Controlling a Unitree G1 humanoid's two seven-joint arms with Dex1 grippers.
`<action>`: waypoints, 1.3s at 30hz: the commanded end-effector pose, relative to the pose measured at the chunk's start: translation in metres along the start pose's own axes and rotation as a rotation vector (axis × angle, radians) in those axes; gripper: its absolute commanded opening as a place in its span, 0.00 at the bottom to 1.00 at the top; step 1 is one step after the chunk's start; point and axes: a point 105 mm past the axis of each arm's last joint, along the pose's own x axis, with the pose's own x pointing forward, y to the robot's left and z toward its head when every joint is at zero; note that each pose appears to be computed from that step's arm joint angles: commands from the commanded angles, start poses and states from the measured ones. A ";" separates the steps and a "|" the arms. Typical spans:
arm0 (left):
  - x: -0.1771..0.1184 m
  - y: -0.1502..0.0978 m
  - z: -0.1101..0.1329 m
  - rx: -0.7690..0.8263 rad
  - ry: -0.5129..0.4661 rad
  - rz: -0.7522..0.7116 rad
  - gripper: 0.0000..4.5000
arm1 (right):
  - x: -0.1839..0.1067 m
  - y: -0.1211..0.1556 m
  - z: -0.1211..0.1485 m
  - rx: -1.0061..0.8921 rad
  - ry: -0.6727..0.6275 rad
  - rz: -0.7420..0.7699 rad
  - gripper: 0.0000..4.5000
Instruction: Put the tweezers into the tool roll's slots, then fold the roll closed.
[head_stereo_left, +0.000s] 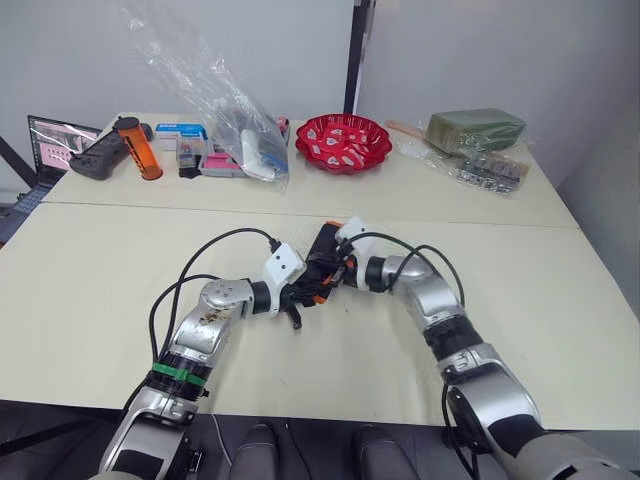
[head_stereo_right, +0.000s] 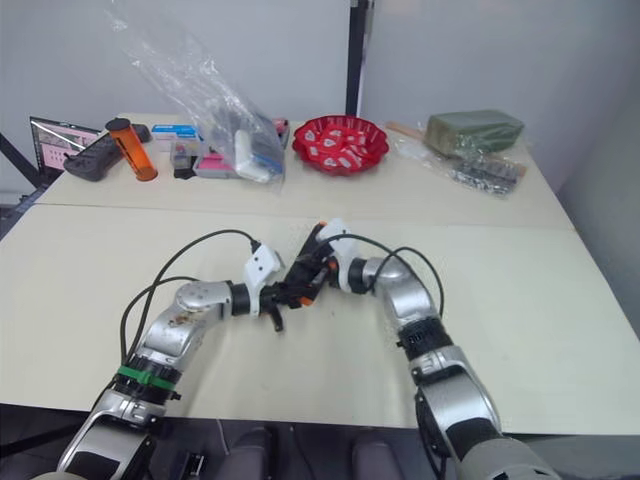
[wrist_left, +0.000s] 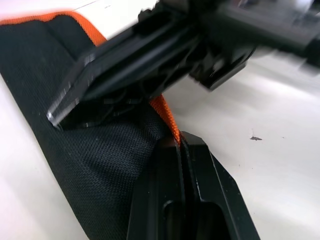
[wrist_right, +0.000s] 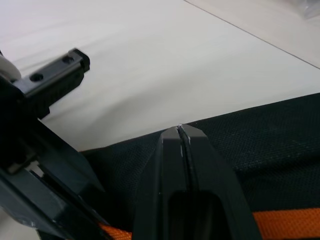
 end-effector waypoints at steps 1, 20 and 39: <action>-0.003 -0.019 -0.029 -0.058 0.100 -0.085 0.00 | -0.008 -0.007 -0.049 0.020 0.173 -0.060 0.00; -0.078 -0.002 0.044 -0.100 -0.154 -0.105 0.58 | -0.013 0.000 -0.083 0.054 0.241 -0.044 0.00; -0.025 0.018 0.014 0.069 -0.059 -0.091 0.01 | -0.013 0.003 -0.058 0.057 0.110 -0.040 0.00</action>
